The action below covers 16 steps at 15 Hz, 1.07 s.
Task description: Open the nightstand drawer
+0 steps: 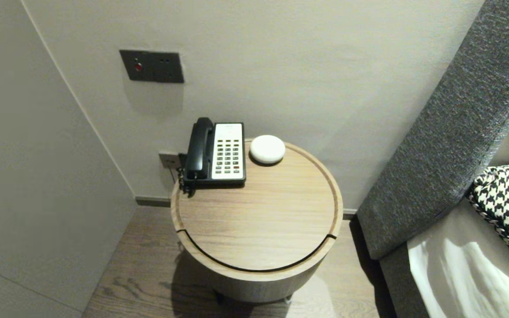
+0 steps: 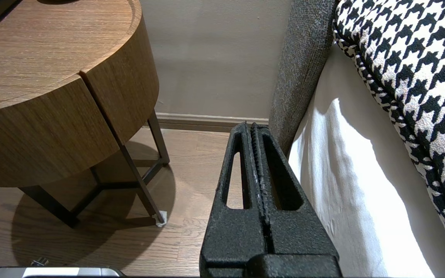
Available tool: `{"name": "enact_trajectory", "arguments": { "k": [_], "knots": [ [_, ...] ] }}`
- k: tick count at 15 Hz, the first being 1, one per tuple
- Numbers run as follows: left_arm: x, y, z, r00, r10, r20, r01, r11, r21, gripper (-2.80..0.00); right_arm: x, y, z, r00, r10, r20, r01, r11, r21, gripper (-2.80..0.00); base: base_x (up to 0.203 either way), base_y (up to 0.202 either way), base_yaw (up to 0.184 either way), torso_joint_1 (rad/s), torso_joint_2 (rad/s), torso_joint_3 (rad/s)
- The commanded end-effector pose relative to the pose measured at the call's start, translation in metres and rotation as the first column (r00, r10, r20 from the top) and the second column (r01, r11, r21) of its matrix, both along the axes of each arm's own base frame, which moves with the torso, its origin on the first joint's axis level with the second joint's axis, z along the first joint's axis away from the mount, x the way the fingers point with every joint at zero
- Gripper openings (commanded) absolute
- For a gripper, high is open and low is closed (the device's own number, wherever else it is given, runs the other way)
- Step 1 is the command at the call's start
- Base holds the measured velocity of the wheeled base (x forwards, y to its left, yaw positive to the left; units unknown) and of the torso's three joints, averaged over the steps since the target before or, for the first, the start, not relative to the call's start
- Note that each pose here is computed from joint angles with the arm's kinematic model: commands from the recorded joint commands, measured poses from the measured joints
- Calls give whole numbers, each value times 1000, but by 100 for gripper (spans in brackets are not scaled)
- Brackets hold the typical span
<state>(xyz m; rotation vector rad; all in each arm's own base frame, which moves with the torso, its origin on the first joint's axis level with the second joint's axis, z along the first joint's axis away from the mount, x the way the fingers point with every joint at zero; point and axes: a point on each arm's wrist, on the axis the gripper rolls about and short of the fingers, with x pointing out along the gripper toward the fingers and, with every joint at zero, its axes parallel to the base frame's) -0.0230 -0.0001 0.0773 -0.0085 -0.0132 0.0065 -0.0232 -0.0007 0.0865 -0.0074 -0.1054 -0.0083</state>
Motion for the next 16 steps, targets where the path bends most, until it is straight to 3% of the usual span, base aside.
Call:
{"name": "enact_trajectory", "arguments": {
  "k": [1,6,8,12,16],
  "knots": [
    [0,0,0,1000,1,0,-1,1000,-1,-280,3,0,-11,999,0,-38,0,1000,-1,-280,0,0,0,0,0,0],
    [0,0,0,1000,6,-1,-6,1000,4,-280,3,0,-11,999,0,-38,0,1000,-1,-280,0,0,0,0,0,0],
    [-4,0,12,1000,5,22,-5,1000,14,-280,3,0,-11,999,0,-38,0,1000,-1,-280,0,0,0,0,0,0],
    [-12,0,66,1000,2,0,-2,1000,15,-280,3,0,-11,999,0,-38,0,1000,-1,-280,0,0,0,0,0,0],
    [5,1,147,998,36,-49,-35,999,17,-280,3,0,-11,999,0,-38,0,1000,-1,-280,0,0,0,0,0,0]
  ]
}}
